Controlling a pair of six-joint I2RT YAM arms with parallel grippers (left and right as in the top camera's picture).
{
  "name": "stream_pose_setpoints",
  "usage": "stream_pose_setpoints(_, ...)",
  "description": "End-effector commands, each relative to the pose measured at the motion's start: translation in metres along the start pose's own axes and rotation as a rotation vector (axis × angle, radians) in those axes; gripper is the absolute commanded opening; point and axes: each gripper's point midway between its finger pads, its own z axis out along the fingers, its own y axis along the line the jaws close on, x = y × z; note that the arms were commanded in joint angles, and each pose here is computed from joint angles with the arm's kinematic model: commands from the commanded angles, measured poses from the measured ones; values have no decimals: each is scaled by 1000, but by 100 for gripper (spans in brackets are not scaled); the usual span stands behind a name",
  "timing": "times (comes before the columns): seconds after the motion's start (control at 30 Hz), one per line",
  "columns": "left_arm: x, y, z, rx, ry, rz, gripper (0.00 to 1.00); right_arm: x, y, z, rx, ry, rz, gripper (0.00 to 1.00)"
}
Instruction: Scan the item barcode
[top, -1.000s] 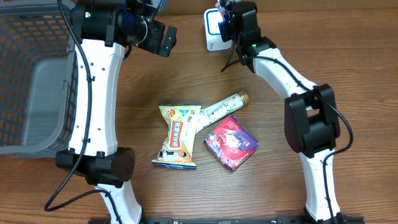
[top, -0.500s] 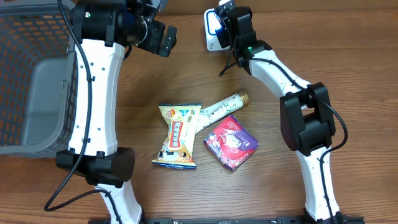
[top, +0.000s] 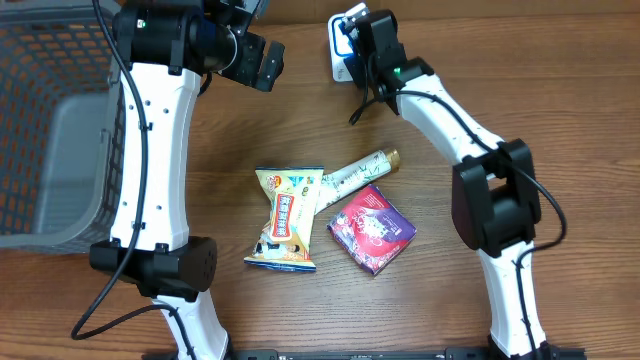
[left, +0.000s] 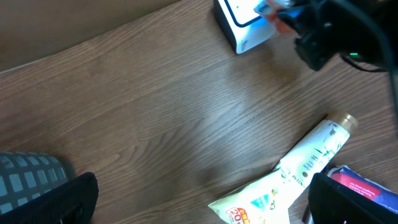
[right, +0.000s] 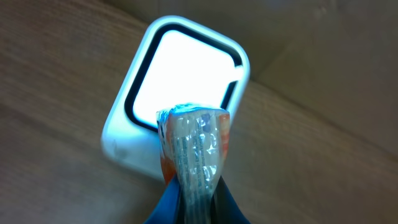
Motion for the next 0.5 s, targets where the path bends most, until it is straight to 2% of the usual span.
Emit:
stream_pose_setpoints(0.0, -2, 2, -5, -8, -13, -16, 100, -63, -44, -89, 86, -123, 234, 4)
stream_pose_setpoints(0.13, -2, 2, -5, -8, -13, -16, 100, -8, -88, -128, 252, 78, 505, 4)
stream_pose_setpoints(0.33, -2, 2, -5, -8, -13, -16, 100, 149, -178, -200, 696, 579, 763, 4)
stream_pose_setpoints(0.47, -2, 2, -5, -8, -13, -16, 100, 219, -231, -219, 801, 748, 885, 4)
